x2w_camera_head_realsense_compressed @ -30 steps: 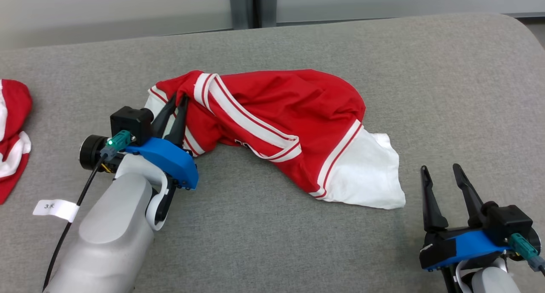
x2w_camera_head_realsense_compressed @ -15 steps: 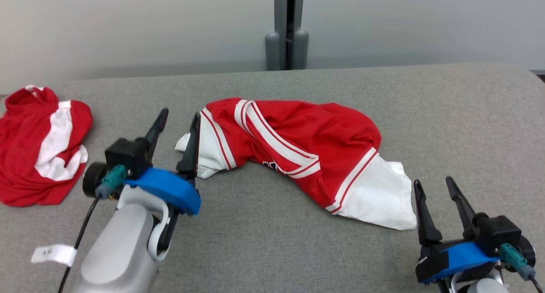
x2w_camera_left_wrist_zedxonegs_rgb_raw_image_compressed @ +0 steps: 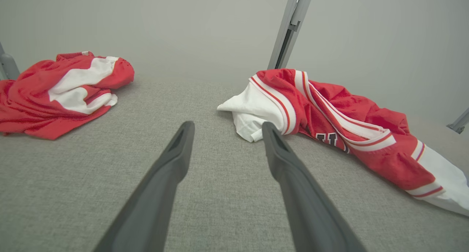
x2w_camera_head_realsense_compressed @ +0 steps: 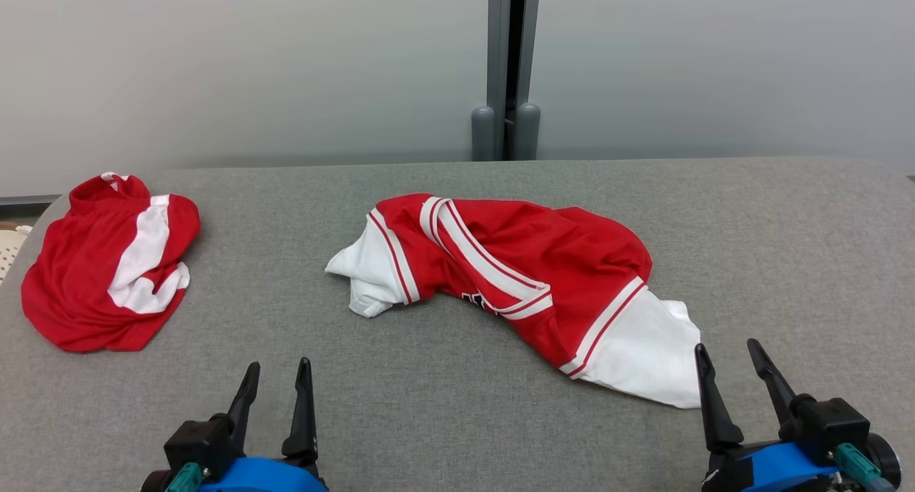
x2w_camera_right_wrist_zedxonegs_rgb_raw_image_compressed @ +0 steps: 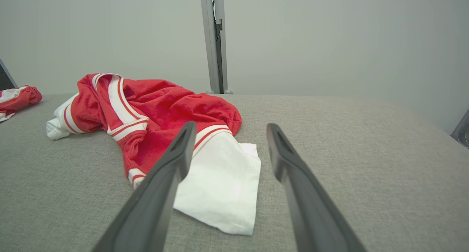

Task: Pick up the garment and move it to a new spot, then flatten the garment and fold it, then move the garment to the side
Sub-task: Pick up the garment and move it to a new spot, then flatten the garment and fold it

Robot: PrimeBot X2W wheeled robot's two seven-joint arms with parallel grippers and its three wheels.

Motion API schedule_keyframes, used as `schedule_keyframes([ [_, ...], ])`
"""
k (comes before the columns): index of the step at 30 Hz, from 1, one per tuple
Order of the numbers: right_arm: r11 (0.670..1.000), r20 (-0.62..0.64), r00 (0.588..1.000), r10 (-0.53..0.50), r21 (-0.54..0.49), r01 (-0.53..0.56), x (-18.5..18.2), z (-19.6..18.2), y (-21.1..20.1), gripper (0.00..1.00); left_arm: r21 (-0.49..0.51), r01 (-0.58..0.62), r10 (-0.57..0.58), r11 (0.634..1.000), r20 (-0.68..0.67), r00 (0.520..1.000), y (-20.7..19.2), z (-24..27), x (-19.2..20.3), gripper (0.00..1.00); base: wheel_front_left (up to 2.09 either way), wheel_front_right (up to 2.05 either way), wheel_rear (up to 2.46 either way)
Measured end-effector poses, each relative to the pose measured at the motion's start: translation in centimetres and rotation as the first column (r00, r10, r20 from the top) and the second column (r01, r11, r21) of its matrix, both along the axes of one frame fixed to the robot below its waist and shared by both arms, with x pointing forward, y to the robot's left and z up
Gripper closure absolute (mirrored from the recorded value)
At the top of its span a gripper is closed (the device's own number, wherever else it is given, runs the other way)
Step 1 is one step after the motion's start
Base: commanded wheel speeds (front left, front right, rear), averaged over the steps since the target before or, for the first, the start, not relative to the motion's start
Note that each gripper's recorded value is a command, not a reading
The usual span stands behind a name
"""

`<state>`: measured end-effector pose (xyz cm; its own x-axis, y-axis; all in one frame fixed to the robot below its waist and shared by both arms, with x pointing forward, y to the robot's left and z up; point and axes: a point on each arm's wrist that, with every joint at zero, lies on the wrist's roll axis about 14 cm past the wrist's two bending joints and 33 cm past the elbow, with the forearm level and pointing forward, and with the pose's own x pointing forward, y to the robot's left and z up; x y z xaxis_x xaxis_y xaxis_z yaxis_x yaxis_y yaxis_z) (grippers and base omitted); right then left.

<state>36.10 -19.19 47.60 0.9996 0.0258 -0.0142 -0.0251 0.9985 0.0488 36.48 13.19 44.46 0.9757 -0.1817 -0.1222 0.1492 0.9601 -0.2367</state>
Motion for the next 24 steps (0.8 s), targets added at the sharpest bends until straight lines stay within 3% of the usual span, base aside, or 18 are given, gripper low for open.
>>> schedule_keyframes([
  [24, 0.999, -0.036, 0.999, 0.029, 0.016, -0.029, -0.2, -1.1, 1.1, 0.0, -0.007, -0.001, 0.001, 1.0, -0.001, 1.0, -0.5, -0.4, -1.2, 0.0, 0.0, 0.0, 0.0],
])
